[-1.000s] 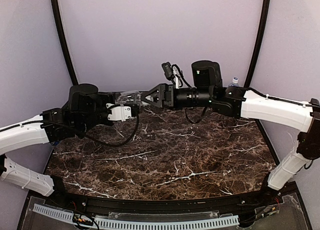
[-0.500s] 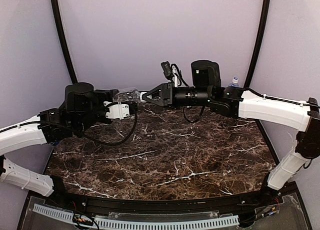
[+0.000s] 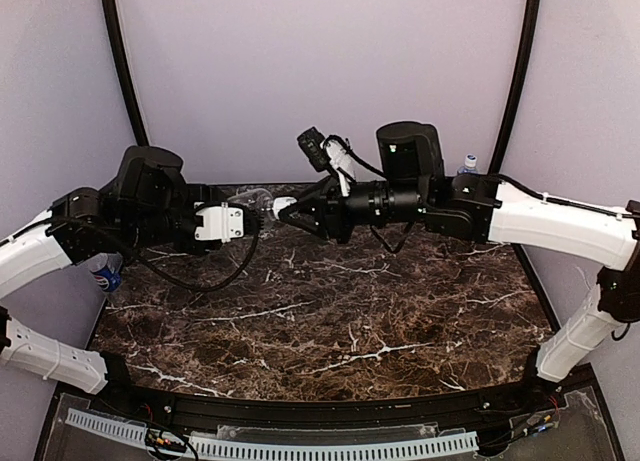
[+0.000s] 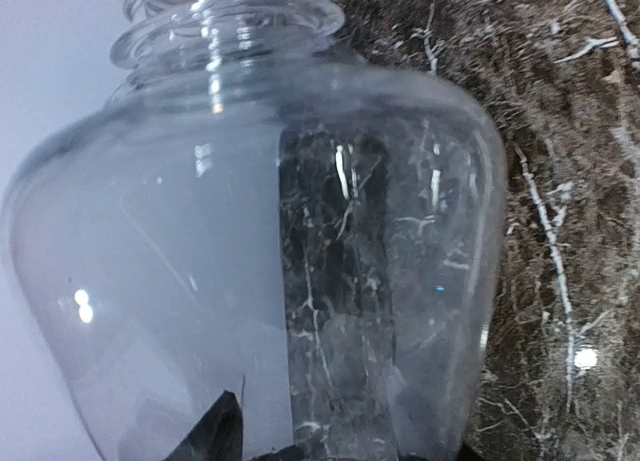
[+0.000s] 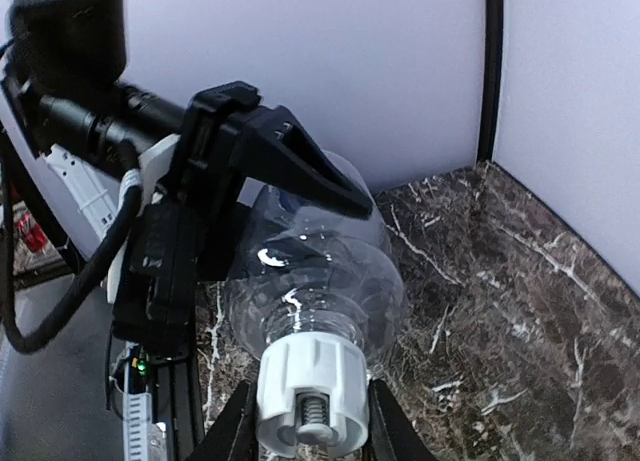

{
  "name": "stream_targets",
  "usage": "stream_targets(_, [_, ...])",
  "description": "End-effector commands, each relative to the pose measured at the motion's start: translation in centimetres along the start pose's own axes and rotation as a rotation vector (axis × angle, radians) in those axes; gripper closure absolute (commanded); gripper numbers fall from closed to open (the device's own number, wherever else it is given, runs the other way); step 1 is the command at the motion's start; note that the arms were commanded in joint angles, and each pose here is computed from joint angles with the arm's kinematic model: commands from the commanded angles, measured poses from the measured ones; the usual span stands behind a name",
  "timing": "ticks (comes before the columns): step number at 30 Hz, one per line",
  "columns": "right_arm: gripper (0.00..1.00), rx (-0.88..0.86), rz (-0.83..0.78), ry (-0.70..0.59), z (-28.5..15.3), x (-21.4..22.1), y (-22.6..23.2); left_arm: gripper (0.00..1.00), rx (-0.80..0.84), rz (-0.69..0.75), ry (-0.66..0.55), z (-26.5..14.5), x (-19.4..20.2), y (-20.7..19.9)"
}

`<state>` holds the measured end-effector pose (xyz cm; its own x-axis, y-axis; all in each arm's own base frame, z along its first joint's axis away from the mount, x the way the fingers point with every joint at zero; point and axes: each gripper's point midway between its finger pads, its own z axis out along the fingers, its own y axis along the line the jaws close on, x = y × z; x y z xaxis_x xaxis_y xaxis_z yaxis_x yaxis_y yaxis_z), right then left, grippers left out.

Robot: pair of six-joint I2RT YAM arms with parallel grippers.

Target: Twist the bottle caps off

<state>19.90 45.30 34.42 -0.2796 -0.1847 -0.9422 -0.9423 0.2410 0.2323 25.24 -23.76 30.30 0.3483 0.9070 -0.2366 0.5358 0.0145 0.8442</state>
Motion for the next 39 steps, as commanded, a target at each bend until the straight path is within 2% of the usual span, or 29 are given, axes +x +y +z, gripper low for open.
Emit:
stream_targets(1, [1.0, -0.086, -0.745, -0.003, -0.8, 1.5, 8.0, 0.6, 0.489, -0.087, -0.196, -4.8, -2.9, -7.5])
stream_targets(4, [1.0, -0.046, -1.043, 0.055, -0.8, 4.0, 8.7, 0.6, 0.62, -0.084, -0.213, -6.4, -3.0, -9.4])
stream_targets(9, [1.0, 0.053, -1.464, 0.129, -0.9, 5.5, 9.1, 0.61, 0.704, -0.058, -0.215, -7.5, -2.6, -11.0])
stream_targets(12, [1.0, 0.134, -1.627, 0.18, -0.8, 5.5, 8.7, 0.62, 0.72, -0.051, -0.216, -7.7, -2.5, -11.2])
stream_targets(16, [1.0, 0.214, -1.732, 0.198, -0.9, 4.9, 8.5, 0.62, 0.721, -0.051, -0.217, -7.6, -2.5, -11.3])
stream_targets(26, [1.0, 0.22, -1.751, 0.181, -0.6, 5.2, 8.7, 0.62, 0.699, -0.049, -0.211, -7.3, -2.4, -11.1])
stream_targets(27, [0.97, 0.233, -1.749, 0.168, -0.6, 4.9, 8.7, 0.62, 0.699, -0.049, -0.21, -7.3, -2.4, -11.1])
stream_targets(30, [0.56, 0.272, -1.723, 0.133, -0.5, 4.2, 8.7, 0.62, 0.694, -0.05, -0.21, -7.3, -2.4, -11.1])
stream_targets(31, [0.46, 0.281, -1.71, 0.125, -0.5, 4.0, 8.7, 0.62, 0.691, -0.051, -0.212, -7.3, -2.4, -11.0])
stream_targets(33, [0.34, 0.299, -1.669, 0.098, -0.8, 3.3, 8.8, 0.62, 0.686, -0.05, -0.21, -7.2, -2.4, -11.0])
stream_targets(38, [0.15, 0.31, -1.519, 0.014, -2.8, 2.2, 9.2, 0.62, 0.602, -0.072, -0.181, -6.4, -2.0, -9.7])
stream_targets(39, [0.07, 0.306, -1.494, 0.004, -3.1, 2.2, 9.3, 0.62, 0.581, -0.078, -0.183, -6.1, -2.1, -9.3])
